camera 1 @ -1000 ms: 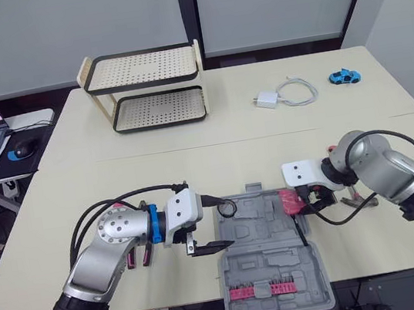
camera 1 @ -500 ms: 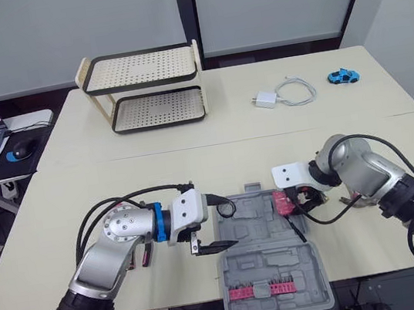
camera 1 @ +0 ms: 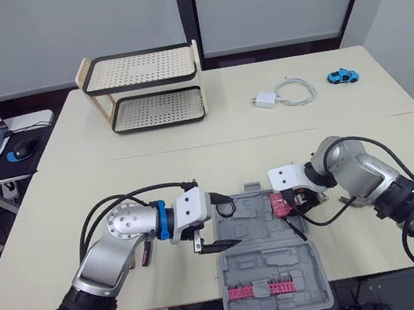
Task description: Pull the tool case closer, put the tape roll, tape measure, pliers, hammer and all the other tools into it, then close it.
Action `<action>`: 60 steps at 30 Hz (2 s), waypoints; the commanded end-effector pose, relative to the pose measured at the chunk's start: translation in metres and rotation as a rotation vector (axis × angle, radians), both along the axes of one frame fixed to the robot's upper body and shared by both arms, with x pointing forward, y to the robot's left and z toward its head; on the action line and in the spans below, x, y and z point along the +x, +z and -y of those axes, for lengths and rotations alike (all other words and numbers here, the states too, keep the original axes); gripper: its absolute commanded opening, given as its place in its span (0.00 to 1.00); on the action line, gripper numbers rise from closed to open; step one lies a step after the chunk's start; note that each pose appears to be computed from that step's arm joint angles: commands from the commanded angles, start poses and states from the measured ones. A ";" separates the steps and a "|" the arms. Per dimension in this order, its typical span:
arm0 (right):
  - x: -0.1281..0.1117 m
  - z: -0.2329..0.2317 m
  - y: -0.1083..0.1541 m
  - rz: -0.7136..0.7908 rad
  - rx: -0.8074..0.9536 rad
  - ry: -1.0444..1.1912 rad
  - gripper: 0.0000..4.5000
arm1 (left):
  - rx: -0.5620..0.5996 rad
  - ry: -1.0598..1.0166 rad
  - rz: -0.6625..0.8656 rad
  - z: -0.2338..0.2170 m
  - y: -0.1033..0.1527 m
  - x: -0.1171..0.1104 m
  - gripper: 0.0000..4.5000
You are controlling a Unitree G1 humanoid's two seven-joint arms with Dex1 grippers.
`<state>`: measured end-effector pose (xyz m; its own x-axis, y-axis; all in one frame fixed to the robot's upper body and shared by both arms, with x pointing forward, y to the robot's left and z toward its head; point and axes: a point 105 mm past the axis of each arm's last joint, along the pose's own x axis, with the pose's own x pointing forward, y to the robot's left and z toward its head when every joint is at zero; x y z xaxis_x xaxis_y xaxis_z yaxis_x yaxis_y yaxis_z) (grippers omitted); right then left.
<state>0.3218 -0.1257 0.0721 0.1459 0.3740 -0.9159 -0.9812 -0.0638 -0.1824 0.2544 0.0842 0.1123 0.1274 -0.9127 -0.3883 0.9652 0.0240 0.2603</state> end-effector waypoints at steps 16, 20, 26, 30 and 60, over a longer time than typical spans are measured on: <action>-0.008 -0.005 0.048 0.061 0.114 0.034 0.99 | -0.025 -0.042 0.017 0.011 0.006 -0.010 1.00; -0.013 -0.007 0.055 0.081 0.199 0.034 0.99 | -0.026 -0.037 0.014 0.010 0.007 -0.009 1.00; -0.018 -0.001 0.047 0.081 0.222 0.004 0.70 | -0.025 -0.038 0.013 0.010 0.008 -0.008 1.00; -0.020 -0.001 0.045 0.084 0.232 -0.003 0.39 | -0.023 -0.043 0.013 0.010 0.008 -0.008 1.00; -0.018 0.026 -0.012 0.134 0.574 -0.292 0.30 | -0.024 -0.045 0.018 0.010 0.011 -0.005 1.00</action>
<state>0.3039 -0.1529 0.0625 0.4228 0.7262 -0.5422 -0.9061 0.3506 -0.2370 0.2493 0.0765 0.1146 0.0980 -0.9194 -0.3809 0.9678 -0.0012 0.2518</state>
